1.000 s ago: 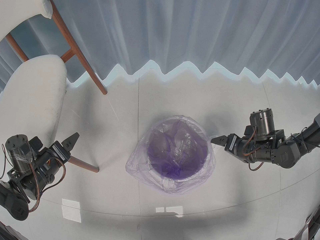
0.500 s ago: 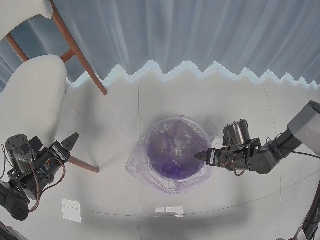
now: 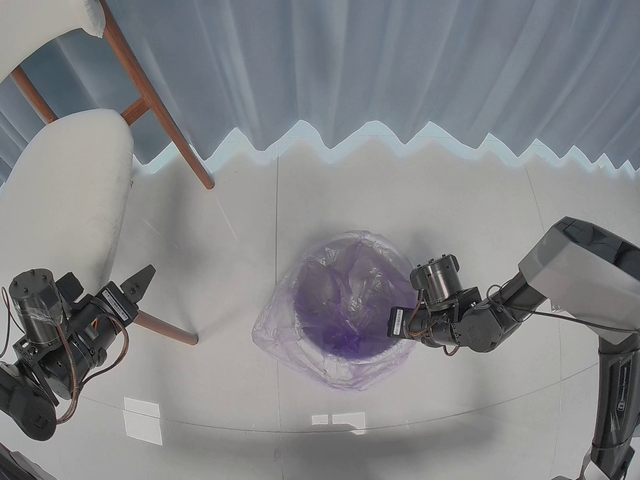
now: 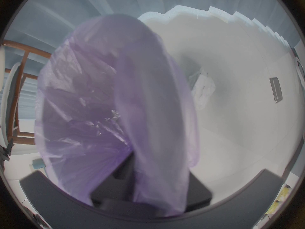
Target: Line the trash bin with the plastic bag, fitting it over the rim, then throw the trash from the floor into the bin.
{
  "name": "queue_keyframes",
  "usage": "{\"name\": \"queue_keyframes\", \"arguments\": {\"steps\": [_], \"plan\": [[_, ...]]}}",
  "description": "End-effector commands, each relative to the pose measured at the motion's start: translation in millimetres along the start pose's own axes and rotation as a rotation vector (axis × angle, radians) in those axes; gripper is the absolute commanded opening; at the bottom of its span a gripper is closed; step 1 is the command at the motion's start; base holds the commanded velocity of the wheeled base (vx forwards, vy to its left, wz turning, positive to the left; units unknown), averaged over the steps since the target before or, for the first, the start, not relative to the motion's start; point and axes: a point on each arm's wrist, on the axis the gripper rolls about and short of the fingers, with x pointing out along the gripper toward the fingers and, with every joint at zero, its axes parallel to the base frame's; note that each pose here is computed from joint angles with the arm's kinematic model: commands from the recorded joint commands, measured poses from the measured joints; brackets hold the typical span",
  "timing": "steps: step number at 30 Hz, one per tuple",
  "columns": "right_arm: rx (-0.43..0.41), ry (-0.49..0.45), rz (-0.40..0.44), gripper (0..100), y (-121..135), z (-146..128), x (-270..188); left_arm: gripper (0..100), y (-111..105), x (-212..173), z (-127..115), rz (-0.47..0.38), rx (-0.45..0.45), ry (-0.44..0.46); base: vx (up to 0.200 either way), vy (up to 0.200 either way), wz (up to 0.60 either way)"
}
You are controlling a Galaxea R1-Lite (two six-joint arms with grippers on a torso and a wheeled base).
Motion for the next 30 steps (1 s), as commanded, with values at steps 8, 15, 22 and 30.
{"name": "queue_keyframes", "arguments": {"steps": [8, 15, 22, 30], "plan": [[0.199, -0.022, 0.014, 0, 5.8, 22.9, -42.8, 100, -11.2, -4.1, -2.7, -0.080, 0.008, 0.013, 0.000, 0.000, 0.00], [0.592, 0.045, -0.018, 0, 11.7, 39.7, -104.3, 100, -25.3, -9.5, -7.4, -0.198, -0.003, 0.039, 0.000, 0.000, 0.00], [0.797, 0.020, 0.003, 0, 10.6, 49.0, -156.4, 100, -51.4, -23.0, -37.0, -0.359, -0.087, 0.208, 0.000, 0.000, 0.00], [0.868, -0.015, 0.055, 0, 8.9, 50.9, -196.6, 100, -86.8, 8.2, -58.3, -0.446, -0.183, 0.260, 0.000, 0.000, 0.00]]}}
